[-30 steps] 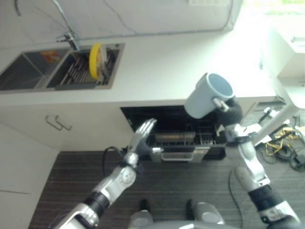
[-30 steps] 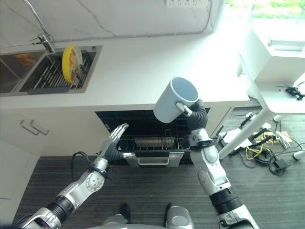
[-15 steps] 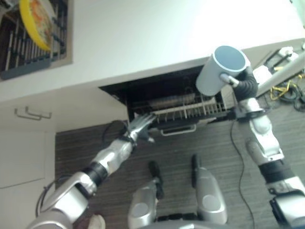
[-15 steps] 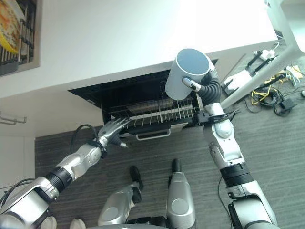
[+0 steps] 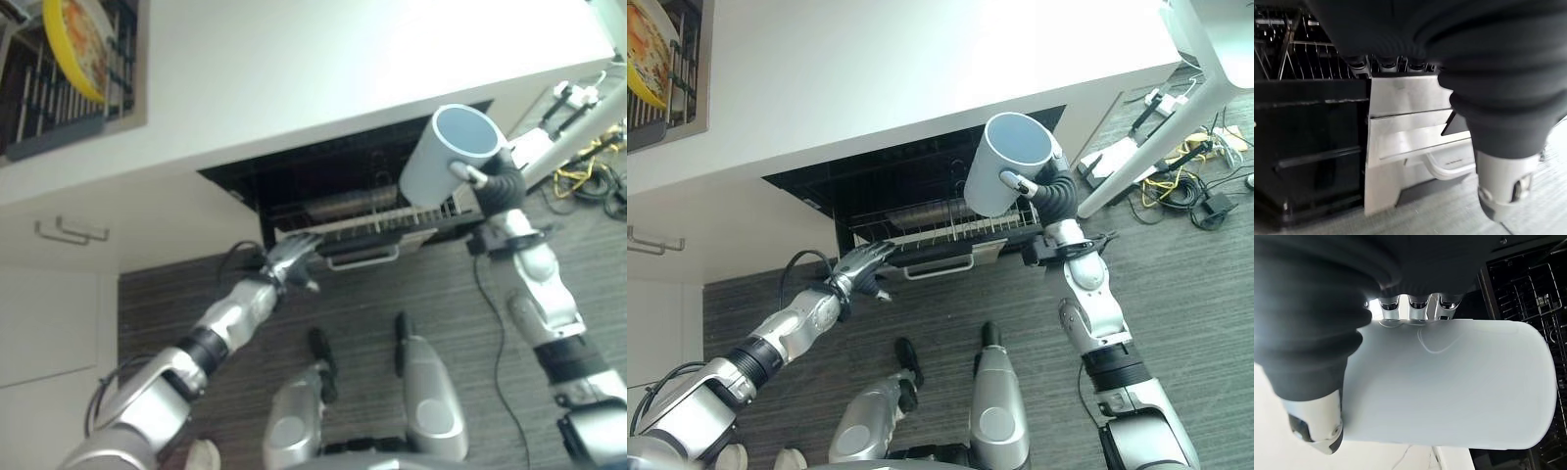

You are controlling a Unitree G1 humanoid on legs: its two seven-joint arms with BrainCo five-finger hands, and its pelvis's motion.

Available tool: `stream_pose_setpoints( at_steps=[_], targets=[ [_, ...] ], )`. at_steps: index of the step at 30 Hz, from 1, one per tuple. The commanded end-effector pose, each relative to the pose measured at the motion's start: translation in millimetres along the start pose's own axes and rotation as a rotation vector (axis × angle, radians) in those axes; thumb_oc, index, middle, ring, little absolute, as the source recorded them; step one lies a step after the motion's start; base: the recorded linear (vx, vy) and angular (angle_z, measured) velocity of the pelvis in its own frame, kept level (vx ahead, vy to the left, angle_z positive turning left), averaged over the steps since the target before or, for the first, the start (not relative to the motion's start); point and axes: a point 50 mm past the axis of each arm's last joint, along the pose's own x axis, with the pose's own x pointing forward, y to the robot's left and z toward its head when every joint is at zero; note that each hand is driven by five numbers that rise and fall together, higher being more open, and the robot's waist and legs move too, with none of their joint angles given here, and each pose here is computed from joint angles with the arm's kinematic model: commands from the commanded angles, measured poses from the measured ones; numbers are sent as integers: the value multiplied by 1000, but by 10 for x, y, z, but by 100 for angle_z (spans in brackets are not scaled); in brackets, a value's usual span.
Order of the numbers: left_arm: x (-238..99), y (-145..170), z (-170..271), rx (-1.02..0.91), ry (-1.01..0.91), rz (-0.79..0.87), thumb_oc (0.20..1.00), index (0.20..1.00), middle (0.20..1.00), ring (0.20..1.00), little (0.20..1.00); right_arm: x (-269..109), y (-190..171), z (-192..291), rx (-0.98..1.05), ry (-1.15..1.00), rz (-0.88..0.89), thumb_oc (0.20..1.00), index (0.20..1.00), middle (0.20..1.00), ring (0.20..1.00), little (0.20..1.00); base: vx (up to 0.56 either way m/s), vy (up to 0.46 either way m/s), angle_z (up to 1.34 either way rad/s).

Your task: Place the dishes in the dishwasher.

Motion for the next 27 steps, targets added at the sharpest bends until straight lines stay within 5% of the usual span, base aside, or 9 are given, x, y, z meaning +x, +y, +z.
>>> stream_pose_setpoints(
  at_steps=[1, 10, 19, 27],
  targets=[
    [-152, -459, 208, -67, -99, -300, 1000, 1000, 1000, 1000, 1000, 61, 102, 264, 30, -138, 41, 200, 200, 200, 200, 200, -3, 42, 4],
    [-276, -755, 308, -139, -133, -545, 1000, 1000, 1000, 1000, 1000, 40, 175, 166, 33, -67, 75, 200, 200, 200, 200, 200, 22, 44, 1],
    [-278, -815, 333, -119, -141, -609, 1000, 1000, 1000, 1000, 1000, 9, 101, 34, 16, -1, 25, 200, 200, 200, 200, 200, 11, 19, 1],
    [-387, -1003, 417, -121, -186, -883, 1000, 1000, 1000, 1000, 1000, 30, 27, -37, 4, 29, -13, 200, 200, 200, 200, 200, 0, 0, 0]
  ],
)
